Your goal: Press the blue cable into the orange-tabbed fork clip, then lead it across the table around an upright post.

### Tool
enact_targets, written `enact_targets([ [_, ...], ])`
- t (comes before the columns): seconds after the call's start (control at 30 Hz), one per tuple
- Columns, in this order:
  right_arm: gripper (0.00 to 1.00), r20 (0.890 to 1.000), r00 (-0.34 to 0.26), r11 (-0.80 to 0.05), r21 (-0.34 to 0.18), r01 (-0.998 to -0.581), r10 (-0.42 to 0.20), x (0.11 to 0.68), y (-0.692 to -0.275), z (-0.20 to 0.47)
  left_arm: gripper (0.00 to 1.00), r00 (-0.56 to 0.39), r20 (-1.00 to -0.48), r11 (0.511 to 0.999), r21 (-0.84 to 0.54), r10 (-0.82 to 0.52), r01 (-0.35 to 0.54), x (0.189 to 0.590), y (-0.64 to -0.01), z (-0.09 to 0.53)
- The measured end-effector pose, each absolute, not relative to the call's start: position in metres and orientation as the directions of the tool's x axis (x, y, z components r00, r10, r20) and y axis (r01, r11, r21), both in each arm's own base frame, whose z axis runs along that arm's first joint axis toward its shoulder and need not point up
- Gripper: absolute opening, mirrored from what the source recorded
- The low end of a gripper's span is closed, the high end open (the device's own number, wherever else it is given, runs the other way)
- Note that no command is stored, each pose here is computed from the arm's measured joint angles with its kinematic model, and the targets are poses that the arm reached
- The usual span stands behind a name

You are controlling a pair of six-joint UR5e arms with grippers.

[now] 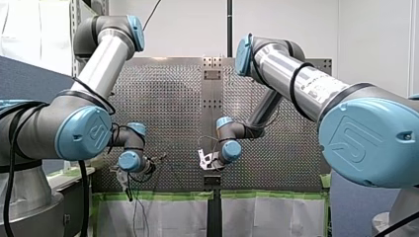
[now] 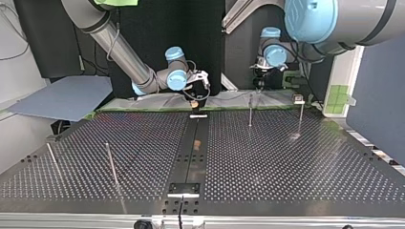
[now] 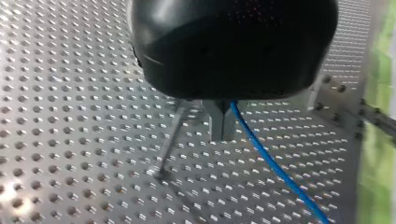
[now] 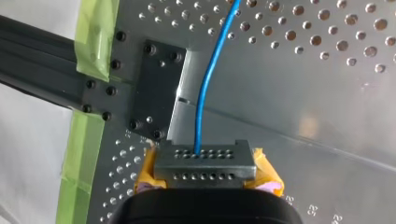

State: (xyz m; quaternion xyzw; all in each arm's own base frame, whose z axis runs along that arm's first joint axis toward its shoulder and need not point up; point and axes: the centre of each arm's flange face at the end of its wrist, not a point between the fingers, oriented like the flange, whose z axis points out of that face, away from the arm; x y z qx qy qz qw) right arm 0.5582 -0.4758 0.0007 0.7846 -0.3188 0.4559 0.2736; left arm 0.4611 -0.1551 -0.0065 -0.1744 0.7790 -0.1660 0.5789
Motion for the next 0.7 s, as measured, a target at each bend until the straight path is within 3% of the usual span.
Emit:
enact_targets([
  [0.43, 0.0, 0.888, 0.385, -0.646, 0.142, -0.75, -0.253, 0.558, -0.479, 0.004, 0.0, -0.162, -0.845, 0.859, -0.509, -0.51, -0.054, 0.484, -0.144, 0.044],
  [0.7, 0.0, 0.886, 0.389, -0.645, 0.145, -0.75, -0.252, 0.556, -0.48, 0.004, 0.0, -0.143, -0.845, 0.857, -0.511, -0.515, -0.066, 0.488, -0.135, 0.049],
])
